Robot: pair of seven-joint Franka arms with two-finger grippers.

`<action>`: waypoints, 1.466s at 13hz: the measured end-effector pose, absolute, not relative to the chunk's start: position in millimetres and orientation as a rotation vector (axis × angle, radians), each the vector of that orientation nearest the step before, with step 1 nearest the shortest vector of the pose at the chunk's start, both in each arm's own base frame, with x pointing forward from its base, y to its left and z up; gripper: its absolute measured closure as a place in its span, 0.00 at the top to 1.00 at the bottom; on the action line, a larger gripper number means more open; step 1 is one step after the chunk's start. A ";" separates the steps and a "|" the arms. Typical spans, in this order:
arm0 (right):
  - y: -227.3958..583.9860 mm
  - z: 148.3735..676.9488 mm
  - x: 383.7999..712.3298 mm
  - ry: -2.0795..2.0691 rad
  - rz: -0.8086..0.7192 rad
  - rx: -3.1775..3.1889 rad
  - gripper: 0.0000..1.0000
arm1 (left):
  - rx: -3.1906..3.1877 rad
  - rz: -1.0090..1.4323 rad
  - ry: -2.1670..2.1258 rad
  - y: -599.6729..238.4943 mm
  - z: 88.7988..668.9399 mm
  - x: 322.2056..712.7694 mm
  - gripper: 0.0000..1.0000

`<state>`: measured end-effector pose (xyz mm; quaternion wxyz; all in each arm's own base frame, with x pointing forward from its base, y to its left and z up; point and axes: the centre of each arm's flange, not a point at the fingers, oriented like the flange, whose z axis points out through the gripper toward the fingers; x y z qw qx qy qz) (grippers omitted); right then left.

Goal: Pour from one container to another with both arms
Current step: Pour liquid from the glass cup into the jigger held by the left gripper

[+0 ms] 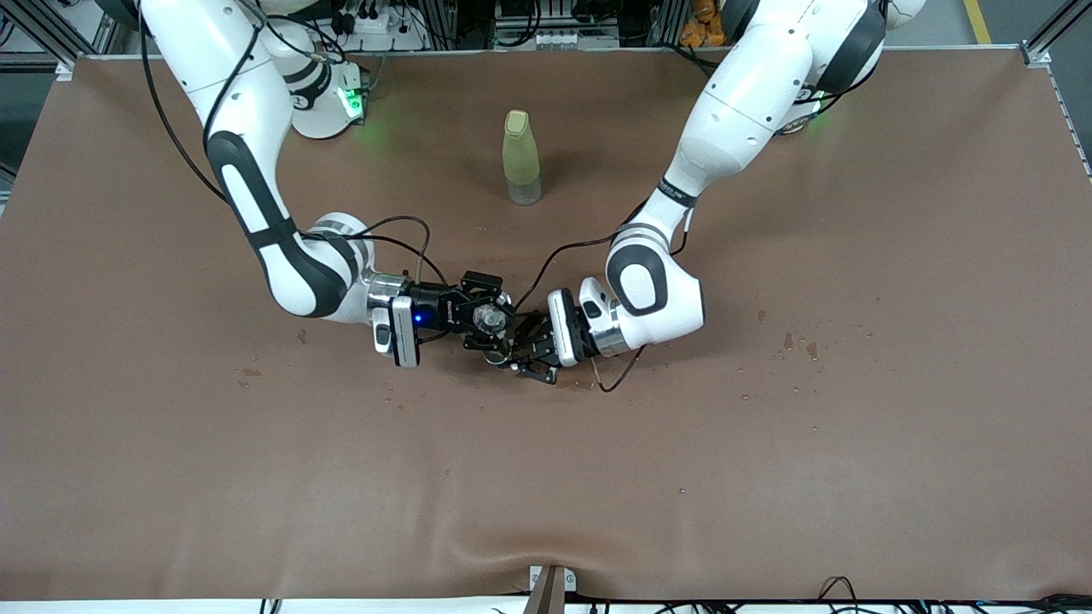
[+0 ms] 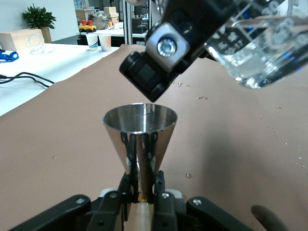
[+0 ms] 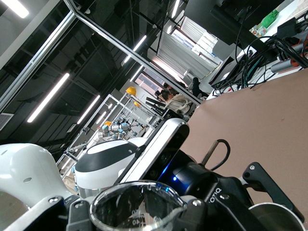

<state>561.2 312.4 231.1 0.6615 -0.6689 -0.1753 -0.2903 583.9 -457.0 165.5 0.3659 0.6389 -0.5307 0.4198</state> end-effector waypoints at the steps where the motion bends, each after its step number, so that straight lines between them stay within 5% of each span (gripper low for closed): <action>1: 312.4 231.2 561.2 -0.395 -0.656 -1.512 0.14 | 1.642 1.079 -1.364 -457.0 165.5 583.9 0.21; 19: 313.5 237.0 565.2 -0.132 -0.452 -1.505 0.14 | 1.640 1.082 -1.364 -457.6 166.6 584.4 0.21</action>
